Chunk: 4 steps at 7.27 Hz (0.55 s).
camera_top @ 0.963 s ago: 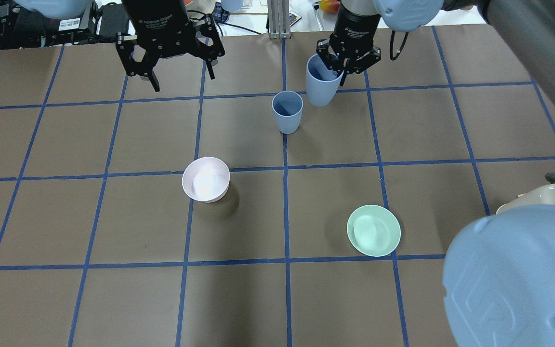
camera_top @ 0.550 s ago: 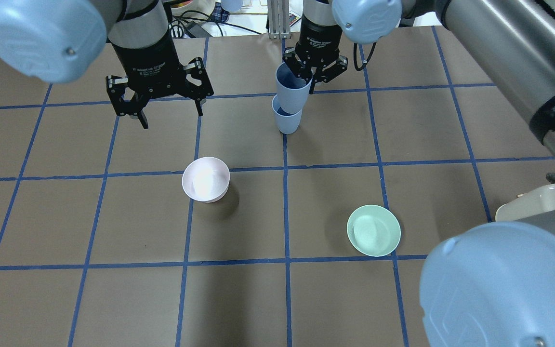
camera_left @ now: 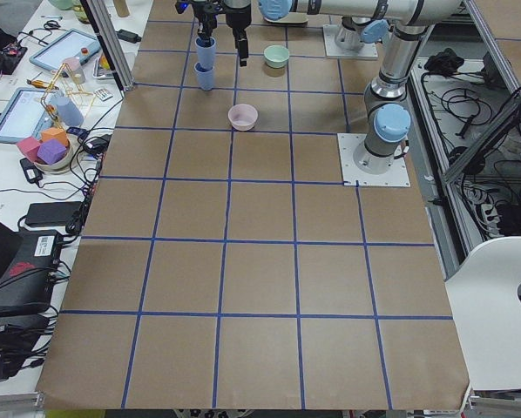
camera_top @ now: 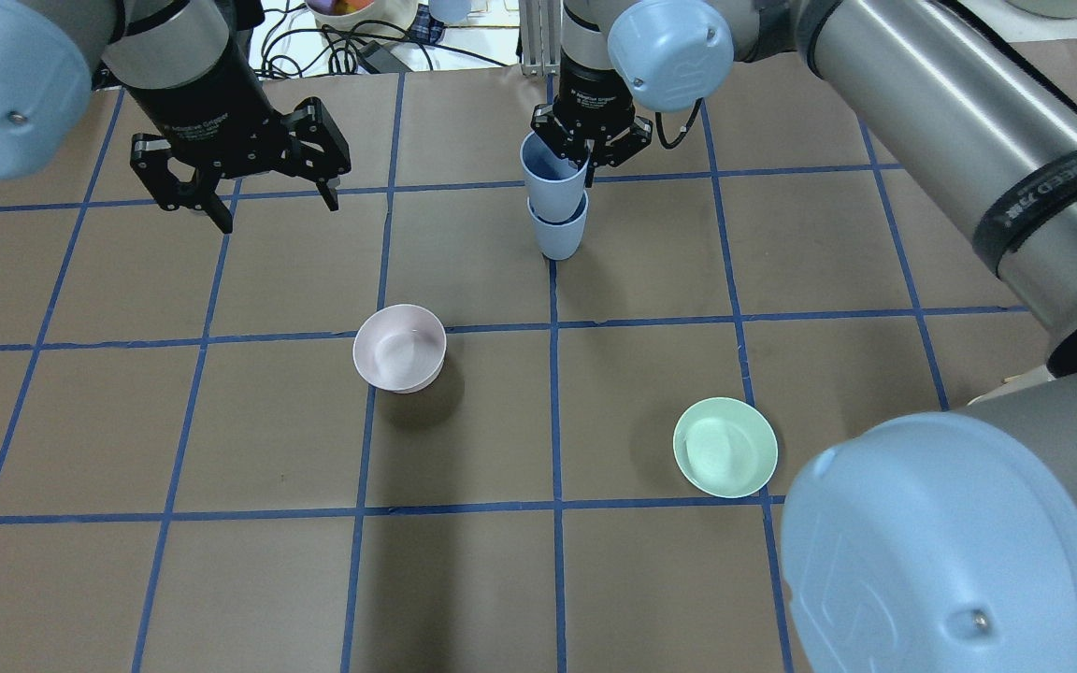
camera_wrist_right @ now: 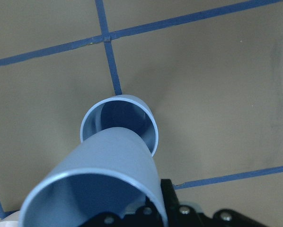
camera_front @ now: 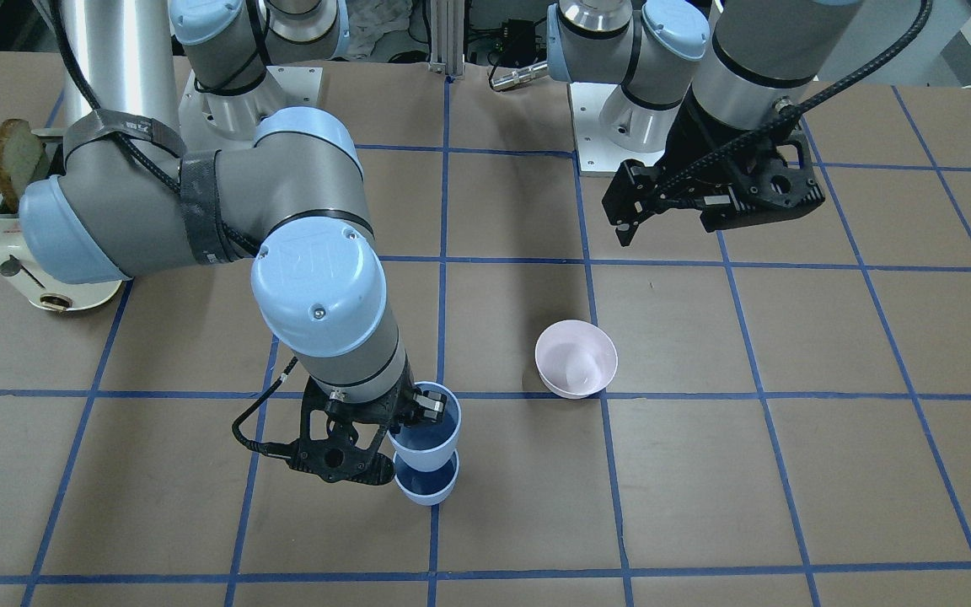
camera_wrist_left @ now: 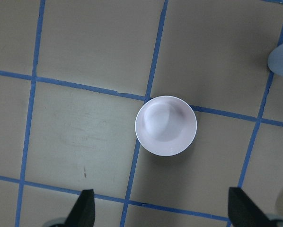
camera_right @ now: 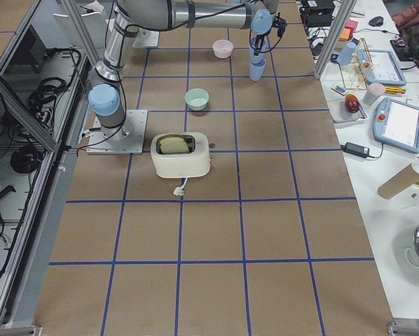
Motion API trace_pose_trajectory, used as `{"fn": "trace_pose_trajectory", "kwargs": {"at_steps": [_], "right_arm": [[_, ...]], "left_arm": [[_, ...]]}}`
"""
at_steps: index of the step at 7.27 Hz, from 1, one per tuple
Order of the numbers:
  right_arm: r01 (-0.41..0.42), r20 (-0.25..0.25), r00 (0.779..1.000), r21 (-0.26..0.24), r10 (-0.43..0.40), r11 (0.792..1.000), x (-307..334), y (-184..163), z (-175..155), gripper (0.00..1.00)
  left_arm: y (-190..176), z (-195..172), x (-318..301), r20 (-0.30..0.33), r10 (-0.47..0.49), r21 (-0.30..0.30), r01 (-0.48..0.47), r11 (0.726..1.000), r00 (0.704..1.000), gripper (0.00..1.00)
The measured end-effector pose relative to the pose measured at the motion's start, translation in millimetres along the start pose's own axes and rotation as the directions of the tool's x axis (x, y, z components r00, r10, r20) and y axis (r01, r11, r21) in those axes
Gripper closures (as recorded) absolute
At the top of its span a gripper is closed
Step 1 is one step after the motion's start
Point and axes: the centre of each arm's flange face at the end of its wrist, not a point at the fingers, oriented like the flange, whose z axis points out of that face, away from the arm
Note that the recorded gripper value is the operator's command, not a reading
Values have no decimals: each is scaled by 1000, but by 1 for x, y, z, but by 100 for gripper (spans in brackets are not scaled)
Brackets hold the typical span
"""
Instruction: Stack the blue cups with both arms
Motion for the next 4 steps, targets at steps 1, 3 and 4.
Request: {"fn": "trace_pose_trajectory", "kwargs": {"at_steps": [1,3,4], "right_arm": [[0,1,1000,-2,0,1000,0,0,1,100],[0,3,1000,1,0,1000,-1,-3,2,100],[0,2,1000,8,0,1000,-2,-6,2,100]], "left_arm": [[-2,-6,-5,15,12,17,-12,1000,1000,0],[-5,-11,-13,47,17,58,-19,998,999,0],[-9,-12,-16,44,16,77,-19,997,999,0]]}}
